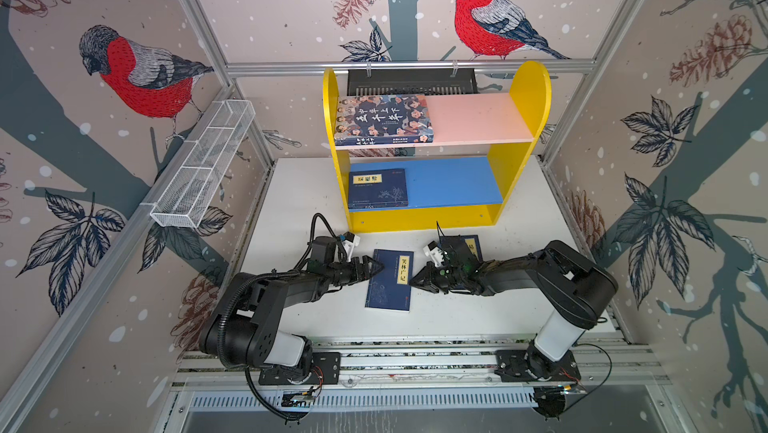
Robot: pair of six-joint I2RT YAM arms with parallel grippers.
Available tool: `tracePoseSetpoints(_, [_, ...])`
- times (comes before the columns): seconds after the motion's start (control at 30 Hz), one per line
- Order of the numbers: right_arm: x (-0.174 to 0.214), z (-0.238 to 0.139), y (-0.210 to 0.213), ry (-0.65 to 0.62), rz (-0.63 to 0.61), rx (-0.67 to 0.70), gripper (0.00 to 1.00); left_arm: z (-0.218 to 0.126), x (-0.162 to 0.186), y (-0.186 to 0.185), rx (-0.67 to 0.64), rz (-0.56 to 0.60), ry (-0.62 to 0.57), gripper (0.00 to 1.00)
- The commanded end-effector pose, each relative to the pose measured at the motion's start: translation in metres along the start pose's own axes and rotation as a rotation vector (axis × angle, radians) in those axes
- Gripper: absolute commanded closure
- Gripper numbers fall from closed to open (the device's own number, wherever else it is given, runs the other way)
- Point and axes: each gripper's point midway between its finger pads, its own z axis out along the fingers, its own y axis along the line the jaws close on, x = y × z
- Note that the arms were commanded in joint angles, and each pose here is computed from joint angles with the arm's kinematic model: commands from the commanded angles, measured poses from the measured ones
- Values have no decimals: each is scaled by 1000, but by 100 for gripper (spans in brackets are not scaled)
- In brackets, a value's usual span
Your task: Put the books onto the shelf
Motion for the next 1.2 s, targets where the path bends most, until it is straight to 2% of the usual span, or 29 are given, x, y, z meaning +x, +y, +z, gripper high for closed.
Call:
tracePoseSetpoints(0.0, [-10, -1, 25, -33, -60, -84, 85, 0, 13, 6, -17, -54, 42, 17])
tracePoseSetpoints(0.07, [-10, -2, 27, -36, -62, -90, 83, -1, 13, 6, -18, -53, 38, 17])
tracePoseSetpoints(0.2, [-11, -2, 28, -39, -65, -96, 72, 0, 12, 6, -18, -53, 38, 17])
tracePoseSetpoints(0.3, [-12, -2, 31, -41, -68, -107, 73, -1, 12, 5, -16, -53, 35, 17])
tracePoseSetpoints(0.43, [-13, -1, 38, -34, -72, -143, 84, -1, 11, 2, -8, -53, 31, 17])
tracePoseSetpoints(0.6, [-14, -1, 45, -25, -71, -167, 86, -2, 9, -1, 3, -44, 20, 17])
tracePoseSetpoints(0.8, [-16, -4, 46, -35, -80, -149, 76, -3, 8, 0, -5, -50, 15, 17])
tracePoseSetpoints(0.9, [-15, -1, 43, -20, -73, -143, 70, -3, 8, 0, 0, -56, 14, 21])
tracePoseSetpoints(1.03, [-17, 2, 37, -28, -64, -117, 73, -3, 8, -4, 17, -63, 16, 27])
tracePoseSetpoints(1.17, [-19, 1, 31, -37, -55, -98, 76, -3, 9, -3, 15, -68, 18, 28])
